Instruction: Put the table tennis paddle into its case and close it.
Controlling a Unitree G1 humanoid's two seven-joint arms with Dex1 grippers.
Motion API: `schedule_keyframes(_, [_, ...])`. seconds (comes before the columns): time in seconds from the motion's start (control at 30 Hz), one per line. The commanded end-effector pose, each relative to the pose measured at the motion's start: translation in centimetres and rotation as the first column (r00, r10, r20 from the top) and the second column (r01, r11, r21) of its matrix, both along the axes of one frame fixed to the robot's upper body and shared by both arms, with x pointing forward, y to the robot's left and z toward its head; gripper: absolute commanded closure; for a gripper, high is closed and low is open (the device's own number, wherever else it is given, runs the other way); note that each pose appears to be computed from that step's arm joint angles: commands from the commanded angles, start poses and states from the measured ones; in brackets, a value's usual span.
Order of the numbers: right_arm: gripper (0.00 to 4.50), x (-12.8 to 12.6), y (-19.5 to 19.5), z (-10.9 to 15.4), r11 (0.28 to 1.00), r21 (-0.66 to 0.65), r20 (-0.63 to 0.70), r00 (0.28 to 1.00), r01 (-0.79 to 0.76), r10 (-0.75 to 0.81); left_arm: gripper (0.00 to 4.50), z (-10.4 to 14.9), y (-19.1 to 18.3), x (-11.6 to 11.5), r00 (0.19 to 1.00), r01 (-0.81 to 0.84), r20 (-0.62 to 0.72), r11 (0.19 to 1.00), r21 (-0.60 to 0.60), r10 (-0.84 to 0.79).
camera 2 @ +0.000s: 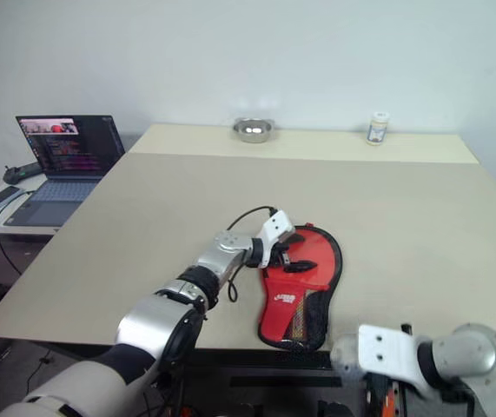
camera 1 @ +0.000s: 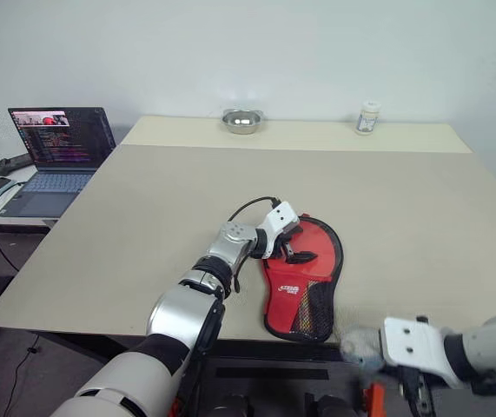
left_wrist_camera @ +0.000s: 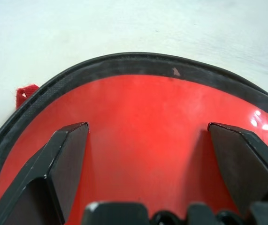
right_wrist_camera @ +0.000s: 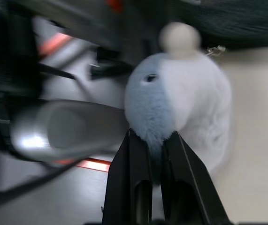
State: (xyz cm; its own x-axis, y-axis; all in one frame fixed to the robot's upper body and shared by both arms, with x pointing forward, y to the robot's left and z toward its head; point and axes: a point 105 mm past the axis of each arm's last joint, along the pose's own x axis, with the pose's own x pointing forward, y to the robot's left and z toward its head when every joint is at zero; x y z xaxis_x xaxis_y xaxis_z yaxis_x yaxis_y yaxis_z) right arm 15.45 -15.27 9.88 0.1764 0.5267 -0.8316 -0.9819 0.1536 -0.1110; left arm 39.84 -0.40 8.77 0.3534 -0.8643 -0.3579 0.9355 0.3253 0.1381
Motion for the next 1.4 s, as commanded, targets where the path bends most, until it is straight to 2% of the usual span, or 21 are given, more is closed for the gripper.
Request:
schedule_keyframes(0.03, [4.49,-1.7,1.6,-0.3,0.996,0.066,-0.058,0.996,-0.064,0.068,0.07,-1.9,-0.5,-0.7,1.0,0.005,-0.03,0.997,0.078,-0.003])
schedule_keyframes(0.17, [4.49,-2.3,2.3,-0.7,0.993,0.096,-0.081,0.994,-0.071,0.078,0.07,-2.0,-1.1,-0.7,1.0,0.006,-0.02,0.996,0.086,-0.004])
schedule_keyframes(0.33, [4.49,-1.6,2.3,-0.5,0.996,0.091,-0.069,0.998,-0.009,0.015,0.07,-1.8,-1.3,-0.8,1.0,0.011,-0.015,0.997,0.08,-0.01])
schedule_keyframes(0.47, [3.31,-0.9,2.4,1.3,0.99,0.133,-0.08,0.996,0.039,-0.029,0.07,-1.6,-1.2,-0.7,1.0,0.01,-0.009,0.998,0.069,-0.009])
schedule_keyframes(0.6, [1.9,0.4,1.9,3.3,0.979,0.171,-0.057,0.993,0.114,-0.106,0.07,-1.3,-0.6,-0.5,1.0,0.002,-0.007,0.999,0.052,-0.001])
schedule_keyframes(0.73, [0.53,3.1,0.9,5.4,0.944,0.255,-0.04,0.977,0.212,-0.208,0.07,-0.3,-0.8,-0.2,1.0,-0.001,-0.002,1.0,-0.003,0.001])
schedule_keyframes(0.8, [0.53,4.8,0.8,6.1,0.922,0.301,-0.008,0.967,0.245,-0.254,0.07,0.5,-0.7,-0.2,1.0,0.021,0.007,0.999,-0.044,-0.021])
schedule_keyframes(0.93, [0.53,9.5,-0.2,6.9,0.866,0.404,0.093,0.929,0.295,-0.36,0.07,4.4,0.3,-0.5,0.988,0.151,0.052,0.971,-0.183,-0.144])
schedule_keyframes(1.03, [0.53,12.9,-0.9,7.8,0.823,0.487,0.168,0.893,0.293,-0.417,0.07,6.8,3.2,-0.6,0.974,0.22,0.107,0.952,-0.213,-0.201])
schedule_keyframes(1.13, [0.53,15.8,-1.6,8.1,0.808,0.535,0.246,0.871,0.245,-0.426,0.07,8.4,7.3,-0.5,0.971,0.202,0.169,0.957,-0.207,-0.168])
schedule_keyframes(1.17, [0.53,16.5,-1.8,8.2,0.8,0.556,0.26,0.867,0.225,-0.425,0.07,8.7,7.9,-0.6,0.972,0.19,0.177,0.96,-0.208,-0.154])
schedule_keyframes(1.23, [0.53,18.7,-2.8,7.6,0.802,0.546,0.296,0.84,0.242,-0.455,0.07,8.7,11.6,-1.5,0.98,0.13,0.173,0.973,-0.19,-0.097])
schedule_keyframes(1.4, [0.53,21.7,-5.6,5.9,0.802,0.533,0.264,0.848,0.269,-0.459,0.07,7.8,16.0,-4.6,0.987,-0.013,0.156,0.992,-0.123,0.032])
